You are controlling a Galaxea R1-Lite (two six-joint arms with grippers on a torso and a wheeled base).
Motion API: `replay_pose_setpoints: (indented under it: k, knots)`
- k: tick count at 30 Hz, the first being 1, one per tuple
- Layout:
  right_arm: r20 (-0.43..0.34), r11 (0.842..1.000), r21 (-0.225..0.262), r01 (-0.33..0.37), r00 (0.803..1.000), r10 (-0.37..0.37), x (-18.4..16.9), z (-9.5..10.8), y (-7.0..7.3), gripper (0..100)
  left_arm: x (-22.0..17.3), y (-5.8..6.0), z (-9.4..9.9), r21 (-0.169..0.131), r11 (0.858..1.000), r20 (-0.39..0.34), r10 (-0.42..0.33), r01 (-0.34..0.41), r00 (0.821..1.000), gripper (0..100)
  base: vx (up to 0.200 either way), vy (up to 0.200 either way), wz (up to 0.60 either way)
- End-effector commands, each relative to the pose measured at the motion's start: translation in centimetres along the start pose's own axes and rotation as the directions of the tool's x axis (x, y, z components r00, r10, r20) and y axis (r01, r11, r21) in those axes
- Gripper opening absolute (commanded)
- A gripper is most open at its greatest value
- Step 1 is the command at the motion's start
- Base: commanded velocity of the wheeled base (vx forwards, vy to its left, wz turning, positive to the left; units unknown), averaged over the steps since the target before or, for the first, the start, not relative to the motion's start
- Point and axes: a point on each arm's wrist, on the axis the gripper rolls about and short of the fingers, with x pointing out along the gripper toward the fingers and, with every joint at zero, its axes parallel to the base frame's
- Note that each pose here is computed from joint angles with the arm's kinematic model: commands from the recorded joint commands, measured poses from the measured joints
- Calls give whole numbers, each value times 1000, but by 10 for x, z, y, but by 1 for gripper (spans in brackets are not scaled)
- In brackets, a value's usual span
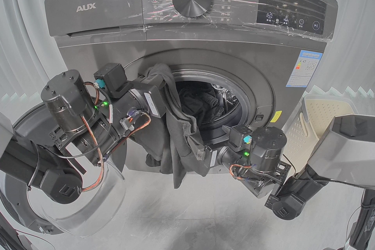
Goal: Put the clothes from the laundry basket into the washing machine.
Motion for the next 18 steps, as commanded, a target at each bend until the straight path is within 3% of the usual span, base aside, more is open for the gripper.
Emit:
replay_pose_setpoints:
  k: [1,16,18]
  knots:
    - [-28,1000,-18,20,999,-20,15,-18,-4,100,-4,-3,7,-7,1000,16,-9,9,1000,0,0,0,0]
    - [-31,1000,-24,1,1000,-2,16,-24,5,100,-5,-4,6,-8,1000,12,-15,15,1000,0,0,0,0]
    - [-52,999,-32,-24,998,23,8,-26,13,100,-4,-3,4,-7,1000,8,-10,10,1000,0,0,0,0]
